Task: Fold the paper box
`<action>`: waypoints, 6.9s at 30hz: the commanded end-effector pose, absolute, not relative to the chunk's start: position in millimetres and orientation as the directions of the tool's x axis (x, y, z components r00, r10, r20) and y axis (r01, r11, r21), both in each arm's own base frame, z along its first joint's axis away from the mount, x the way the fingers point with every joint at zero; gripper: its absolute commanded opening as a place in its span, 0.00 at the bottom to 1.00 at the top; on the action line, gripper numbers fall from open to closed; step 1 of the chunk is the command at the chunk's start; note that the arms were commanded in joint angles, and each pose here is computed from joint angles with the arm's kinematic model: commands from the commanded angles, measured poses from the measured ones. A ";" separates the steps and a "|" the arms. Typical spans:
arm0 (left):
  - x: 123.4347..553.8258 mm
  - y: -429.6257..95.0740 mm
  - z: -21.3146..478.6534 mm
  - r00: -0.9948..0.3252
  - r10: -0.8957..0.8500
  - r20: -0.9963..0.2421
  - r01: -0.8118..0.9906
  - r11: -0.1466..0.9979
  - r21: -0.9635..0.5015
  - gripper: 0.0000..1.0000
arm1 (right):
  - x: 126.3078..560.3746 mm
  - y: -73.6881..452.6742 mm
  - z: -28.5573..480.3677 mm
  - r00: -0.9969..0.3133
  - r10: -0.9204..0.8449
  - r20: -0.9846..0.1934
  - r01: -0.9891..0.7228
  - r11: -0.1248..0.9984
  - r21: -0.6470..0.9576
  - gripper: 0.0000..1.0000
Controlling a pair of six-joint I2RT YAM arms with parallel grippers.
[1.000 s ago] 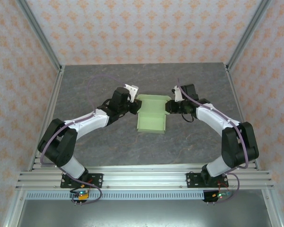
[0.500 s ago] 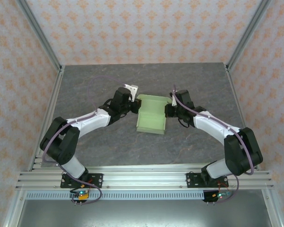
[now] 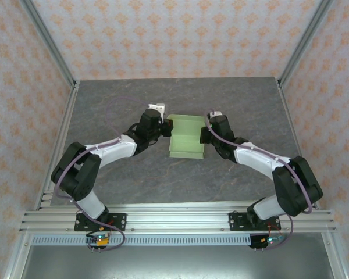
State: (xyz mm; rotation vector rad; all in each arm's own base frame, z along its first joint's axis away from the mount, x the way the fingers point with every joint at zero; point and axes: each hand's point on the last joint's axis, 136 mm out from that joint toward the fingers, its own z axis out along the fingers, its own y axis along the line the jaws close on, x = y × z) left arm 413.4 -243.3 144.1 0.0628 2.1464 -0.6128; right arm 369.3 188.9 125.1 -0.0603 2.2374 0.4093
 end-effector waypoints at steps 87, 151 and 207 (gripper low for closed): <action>382.1 -155.2 199.2 -0.374 -0.524 -0.765 -0.143 0.848 -0.510 1.00 | 452.1 132.6 144.4 -0.753 0.656 0.049 0.543 0.577 0.610 0.90; 359.4 -263.2 106.7 -0.569 -0.816 0.107 -0.594 0.317 -0.740 0.80 | 375.3 216.2 130.2 -0.872 0.453 0.185 0.462 0.639 0.615 0.70; 362.2 -289.6 116.4 -0.561 -0.805 0.194 -0.615 0.249 -0.748 0.60 | 366.5 205.7 126.5 -0.916 0.394 0.078 0.368 0.748 0.551 0.53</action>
